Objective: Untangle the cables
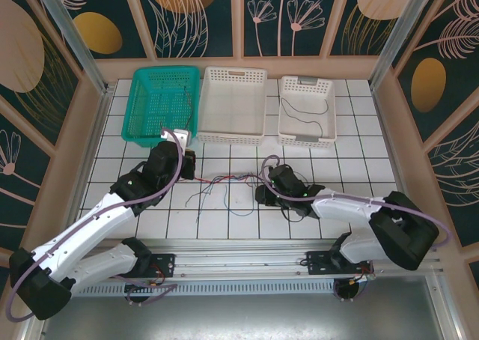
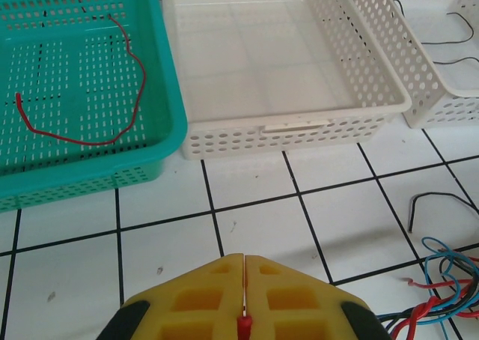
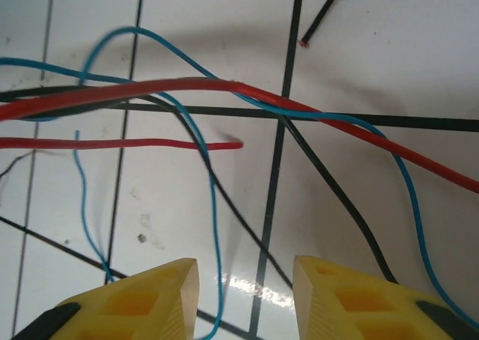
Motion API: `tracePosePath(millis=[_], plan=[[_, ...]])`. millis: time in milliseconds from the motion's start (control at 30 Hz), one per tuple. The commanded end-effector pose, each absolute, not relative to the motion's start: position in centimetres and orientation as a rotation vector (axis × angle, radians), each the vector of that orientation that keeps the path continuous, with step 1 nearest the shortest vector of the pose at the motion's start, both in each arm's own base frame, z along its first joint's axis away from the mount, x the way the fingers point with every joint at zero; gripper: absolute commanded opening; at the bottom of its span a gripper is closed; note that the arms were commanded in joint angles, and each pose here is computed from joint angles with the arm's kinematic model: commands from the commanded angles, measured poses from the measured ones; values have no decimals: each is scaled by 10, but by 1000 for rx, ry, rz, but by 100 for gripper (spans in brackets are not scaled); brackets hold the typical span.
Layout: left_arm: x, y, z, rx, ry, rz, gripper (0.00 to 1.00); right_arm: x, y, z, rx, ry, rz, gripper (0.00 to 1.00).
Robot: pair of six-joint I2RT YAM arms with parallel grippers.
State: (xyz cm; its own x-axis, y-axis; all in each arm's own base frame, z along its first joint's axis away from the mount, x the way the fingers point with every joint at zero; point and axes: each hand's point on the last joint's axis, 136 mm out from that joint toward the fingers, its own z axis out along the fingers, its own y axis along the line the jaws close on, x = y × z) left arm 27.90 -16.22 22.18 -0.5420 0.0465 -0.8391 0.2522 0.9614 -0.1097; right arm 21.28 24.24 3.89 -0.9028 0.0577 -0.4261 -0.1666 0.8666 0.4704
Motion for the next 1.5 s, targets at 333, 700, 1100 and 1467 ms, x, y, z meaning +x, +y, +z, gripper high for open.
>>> tracePosePath(millis=[333,700,1100,1467], plan=[[282,-162,254,144,2053,-335,0,227,266,35,-145,2549,736,30],[278,-150,272,115,2012,-307,0,228,255,35,-124,2549,673,0],[272,-103,303,50,1954,-56,0,241,182,34,265,2541,719,0],[269,-82,332,0,1905,41,0,250,113,70,552,2370,722,0]])
